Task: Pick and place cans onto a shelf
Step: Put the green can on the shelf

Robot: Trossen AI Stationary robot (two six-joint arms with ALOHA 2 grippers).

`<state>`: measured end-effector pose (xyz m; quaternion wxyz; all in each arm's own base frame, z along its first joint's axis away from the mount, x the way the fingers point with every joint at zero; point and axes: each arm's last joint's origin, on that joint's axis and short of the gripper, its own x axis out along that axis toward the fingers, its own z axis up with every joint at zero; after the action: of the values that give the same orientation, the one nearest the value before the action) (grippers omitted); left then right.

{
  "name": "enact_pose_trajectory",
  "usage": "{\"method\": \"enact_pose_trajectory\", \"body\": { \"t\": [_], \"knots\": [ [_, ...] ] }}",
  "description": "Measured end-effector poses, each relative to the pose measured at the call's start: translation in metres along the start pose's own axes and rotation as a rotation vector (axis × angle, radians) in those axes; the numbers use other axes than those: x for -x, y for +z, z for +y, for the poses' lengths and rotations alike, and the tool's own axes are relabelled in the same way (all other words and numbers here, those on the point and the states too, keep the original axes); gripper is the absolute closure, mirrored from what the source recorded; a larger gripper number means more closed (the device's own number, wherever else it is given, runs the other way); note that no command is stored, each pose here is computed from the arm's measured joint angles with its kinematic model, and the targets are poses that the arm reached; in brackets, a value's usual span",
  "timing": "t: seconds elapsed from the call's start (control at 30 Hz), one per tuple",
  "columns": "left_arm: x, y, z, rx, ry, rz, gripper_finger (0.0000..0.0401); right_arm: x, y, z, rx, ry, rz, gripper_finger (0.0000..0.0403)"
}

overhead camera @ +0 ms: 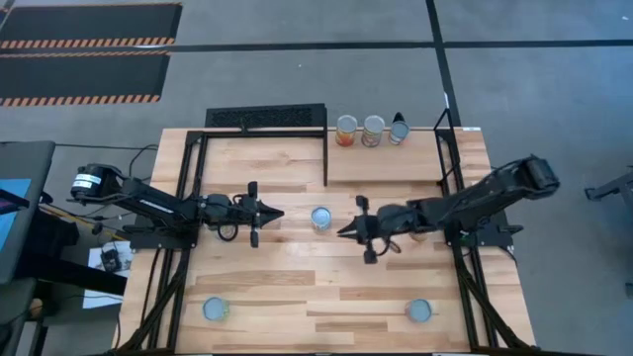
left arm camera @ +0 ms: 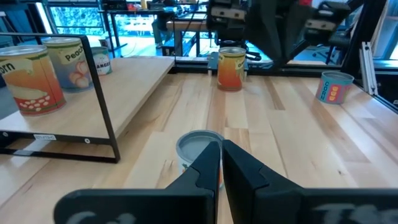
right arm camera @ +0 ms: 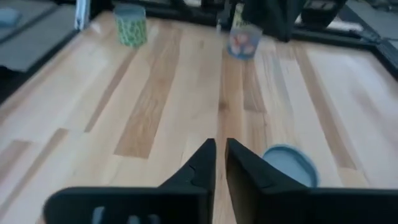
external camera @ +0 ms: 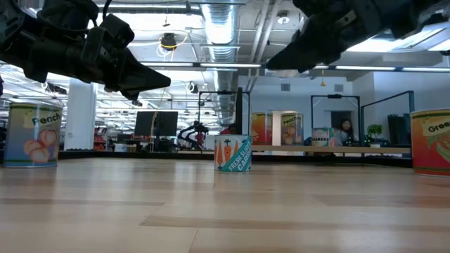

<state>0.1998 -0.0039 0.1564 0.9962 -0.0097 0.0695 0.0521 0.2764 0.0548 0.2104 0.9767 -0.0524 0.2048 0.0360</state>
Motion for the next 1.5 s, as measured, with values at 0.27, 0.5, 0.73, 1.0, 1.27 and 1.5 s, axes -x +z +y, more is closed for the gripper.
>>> {"method": "enact_pose_trajectory", "body": {
  "t": [0.27,0.5,0.73,1.0,1.27,1.5],
  "knots": [
    [0.000,0.000,0.000,-0.048,0.000,0.001,0.0393,-0.026,0.004,0.007,-0.030,-0.066,0.163,0.0284],
    [0.000,-0.002,0.000,-0.050,0.000,0.020,0.0393,-0.045,0.009,0.004,-0.024,-0.103,0.294,0.0217],
    [0.000,-0.002,0.000,-0.050,0.000,0.021,0.0393,-0.055,0.018,0.006,0.012,-0.094,0.376,0.0166],
    [0.000,-0.002,0.000,-0.067,0.004,0.018,0.0393,-0.056,0.023,-0.005,0.060,-0.101,0.362,0.0172],
    [0.000,-0.004,0.000,-0.062,0.004,0.036,0.0393,-0.079,0.006,-0.032,0.147,-0.093,0.394,0.0187],
    [0.000,-0.004,0.000,-0.061,0.004,0.036,0.0393,-0.093,-0.016,-0.045,0.135,-0.101,0.490,0.0204]
  ]
}}
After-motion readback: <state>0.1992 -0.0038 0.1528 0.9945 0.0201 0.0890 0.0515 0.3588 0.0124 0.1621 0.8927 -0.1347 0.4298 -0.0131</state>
